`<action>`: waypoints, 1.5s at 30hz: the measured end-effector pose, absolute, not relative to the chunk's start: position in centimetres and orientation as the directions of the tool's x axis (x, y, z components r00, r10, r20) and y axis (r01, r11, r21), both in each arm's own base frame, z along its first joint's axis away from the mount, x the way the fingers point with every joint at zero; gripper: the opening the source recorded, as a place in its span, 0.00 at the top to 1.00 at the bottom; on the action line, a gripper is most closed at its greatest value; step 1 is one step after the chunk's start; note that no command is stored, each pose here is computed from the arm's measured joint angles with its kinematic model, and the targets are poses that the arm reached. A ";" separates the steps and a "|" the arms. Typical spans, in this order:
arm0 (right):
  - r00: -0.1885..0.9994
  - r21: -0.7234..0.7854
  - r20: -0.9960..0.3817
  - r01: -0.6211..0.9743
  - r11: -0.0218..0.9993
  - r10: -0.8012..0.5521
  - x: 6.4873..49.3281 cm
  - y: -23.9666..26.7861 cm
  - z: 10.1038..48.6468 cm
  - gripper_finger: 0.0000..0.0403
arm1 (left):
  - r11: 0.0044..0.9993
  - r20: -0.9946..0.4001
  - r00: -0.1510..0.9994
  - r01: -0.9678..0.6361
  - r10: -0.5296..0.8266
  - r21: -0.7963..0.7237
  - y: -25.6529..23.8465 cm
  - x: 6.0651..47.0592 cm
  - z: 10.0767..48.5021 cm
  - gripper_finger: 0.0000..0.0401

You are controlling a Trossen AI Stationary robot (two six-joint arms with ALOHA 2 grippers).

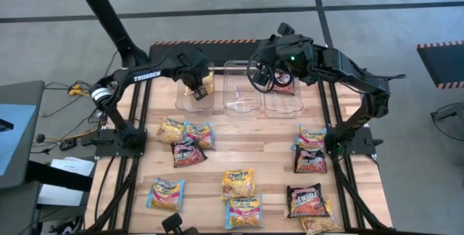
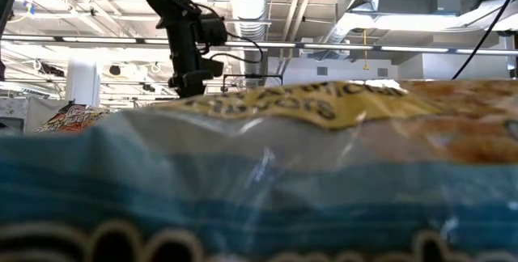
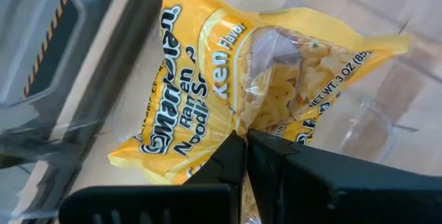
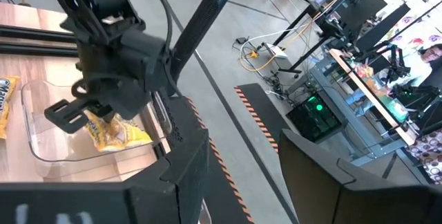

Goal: Sort Maruchan noodles
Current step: Put the yellow noodle pack into the left transparent bin

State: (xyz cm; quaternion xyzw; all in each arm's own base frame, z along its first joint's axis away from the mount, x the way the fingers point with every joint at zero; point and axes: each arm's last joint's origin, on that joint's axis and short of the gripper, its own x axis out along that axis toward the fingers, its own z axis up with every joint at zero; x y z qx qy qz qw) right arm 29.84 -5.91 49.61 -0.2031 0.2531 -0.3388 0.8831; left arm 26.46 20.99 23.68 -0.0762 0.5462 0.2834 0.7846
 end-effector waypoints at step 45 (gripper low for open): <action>0.641 -0.537 -0.309 0.492 0.685 -0.702 29.8 -5.9 49.6 0.50 | 0.662 -0.800 0.124 -0.641 0.588 0.388 24.9 26.3 22.2 1.00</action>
